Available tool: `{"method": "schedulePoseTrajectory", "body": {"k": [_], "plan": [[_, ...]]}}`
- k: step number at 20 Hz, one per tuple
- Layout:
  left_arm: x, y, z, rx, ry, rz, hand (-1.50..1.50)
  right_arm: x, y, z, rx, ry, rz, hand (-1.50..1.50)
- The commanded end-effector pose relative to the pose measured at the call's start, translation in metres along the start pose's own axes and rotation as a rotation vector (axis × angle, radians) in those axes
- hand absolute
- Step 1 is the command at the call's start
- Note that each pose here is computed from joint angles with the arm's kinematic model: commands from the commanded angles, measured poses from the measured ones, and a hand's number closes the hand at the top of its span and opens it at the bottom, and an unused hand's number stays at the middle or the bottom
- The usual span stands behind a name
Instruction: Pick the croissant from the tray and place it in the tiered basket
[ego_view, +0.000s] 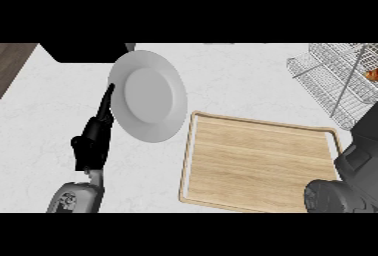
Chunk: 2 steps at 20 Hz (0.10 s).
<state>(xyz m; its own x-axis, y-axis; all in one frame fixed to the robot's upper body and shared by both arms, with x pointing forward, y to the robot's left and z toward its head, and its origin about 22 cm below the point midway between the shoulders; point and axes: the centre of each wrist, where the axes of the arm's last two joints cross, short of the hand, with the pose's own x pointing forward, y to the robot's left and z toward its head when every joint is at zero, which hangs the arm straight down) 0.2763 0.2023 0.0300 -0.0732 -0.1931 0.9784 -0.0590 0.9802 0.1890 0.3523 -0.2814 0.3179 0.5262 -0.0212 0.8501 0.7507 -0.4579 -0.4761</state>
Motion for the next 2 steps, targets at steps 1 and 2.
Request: {"method": "schedulePoseTrajectory", "body": {"k": [1,2], "plan": [[-0.0022,-0.0028,-0.0003,0.001,0.006,0.014,0.0,-0.0131,-0.035,-0.0061,-0.019,0.192,-0.102,-1.5],[0.0019,-0.004,-0.0048,-0.013,-0.008,0.003,0.0,-0.0161,-0.039,-0.0039,-0.045,0.175,-0.096,-1.5]]}}
